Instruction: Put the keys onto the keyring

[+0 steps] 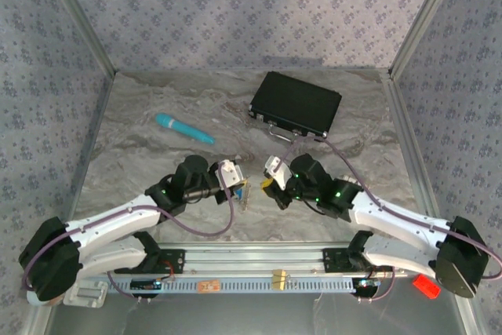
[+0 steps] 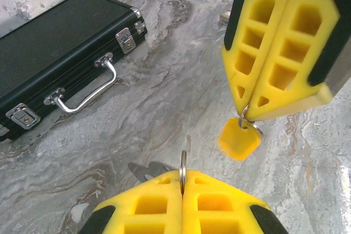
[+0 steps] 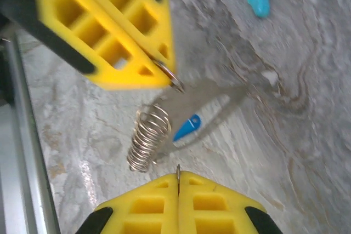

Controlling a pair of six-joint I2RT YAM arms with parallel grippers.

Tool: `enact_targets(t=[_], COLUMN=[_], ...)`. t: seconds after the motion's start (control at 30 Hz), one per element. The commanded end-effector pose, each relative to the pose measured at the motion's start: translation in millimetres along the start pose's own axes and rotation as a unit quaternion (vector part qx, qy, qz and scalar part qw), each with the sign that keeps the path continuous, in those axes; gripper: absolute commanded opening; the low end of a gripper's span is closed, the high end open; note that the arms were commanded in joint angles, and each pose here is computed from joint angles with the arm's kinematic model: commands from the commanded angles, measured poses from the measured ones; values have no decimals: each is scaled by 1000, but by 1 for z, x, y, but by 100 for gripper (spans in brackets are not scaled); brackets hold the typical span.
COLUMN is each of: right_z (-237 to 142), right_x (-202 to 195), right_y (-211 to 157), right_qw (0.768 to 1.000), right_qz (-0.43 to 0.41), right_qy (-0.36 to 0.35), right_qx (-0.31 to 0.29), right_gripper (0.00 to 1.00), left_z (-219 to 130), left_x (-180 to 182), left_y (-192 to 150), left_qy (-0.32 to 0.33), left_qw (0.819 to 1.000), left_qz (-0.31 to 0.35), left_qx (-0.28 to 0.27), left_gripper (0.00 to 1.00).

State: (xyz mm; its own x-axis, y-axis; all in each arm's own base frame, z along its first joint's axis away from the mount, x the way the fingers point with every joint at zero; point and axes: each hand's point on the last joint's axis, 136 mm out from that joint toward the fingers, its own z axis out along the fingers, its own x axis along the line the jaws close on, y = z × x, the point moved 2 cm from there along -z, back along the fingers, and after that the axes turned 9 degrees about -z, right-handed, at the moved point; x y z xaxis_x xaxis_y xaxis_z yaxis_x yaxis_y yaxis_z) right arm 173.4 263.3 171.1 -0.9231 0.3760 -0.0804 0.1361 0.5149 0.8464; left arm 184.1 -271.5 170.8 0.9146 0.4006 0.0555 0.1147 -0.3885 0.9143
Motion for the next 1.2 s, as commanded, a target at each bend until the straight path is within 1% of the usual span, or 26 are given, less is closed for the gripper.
enact_targets(t=[0.0,0.17,0.27,0.47,0.63,0.7,0.8,0.9,1.17], right_z=[-6,-6,-5,-1,6,7,6,4,6], right_x=[8,8,8,11,3,5,11,13,8], right_y=[24,27,27,24,14,14,21,28,34], right_qw=[997,996,997,997,999,999,998,997,996], right_qz=[-45,-36,-31,-23,-15,-15,-16,-16,-19], right_qy=[21,25,25,41,20,24,47,51,44], right_qx=[-65,-71,-70,-63,-24,-22,-43,-61,-73], right_gripper=[0,0,0,0,0,0,0,0,0], left_z=[-5,-7,-7,-6,-4,-5,-4,-4,-5], left_x=[-12,-25,-27,-22,-17,-16,-17,-18,-21], left_y=[15,16,16,13,8,8,7,8,8], left_qy=[-27,-56,-58,-44,-27,-24,-25,-28,-36], left_qw=[998,995,994,996,998,998,998,998,997], left_qz=[31,62,70,62,53,52,54,56,57], left_qx=[-44,-54,-57,-49,-33,-32,-30,-32,-34], left_gripper=[0,0,0,0,0,0,0,0,0])
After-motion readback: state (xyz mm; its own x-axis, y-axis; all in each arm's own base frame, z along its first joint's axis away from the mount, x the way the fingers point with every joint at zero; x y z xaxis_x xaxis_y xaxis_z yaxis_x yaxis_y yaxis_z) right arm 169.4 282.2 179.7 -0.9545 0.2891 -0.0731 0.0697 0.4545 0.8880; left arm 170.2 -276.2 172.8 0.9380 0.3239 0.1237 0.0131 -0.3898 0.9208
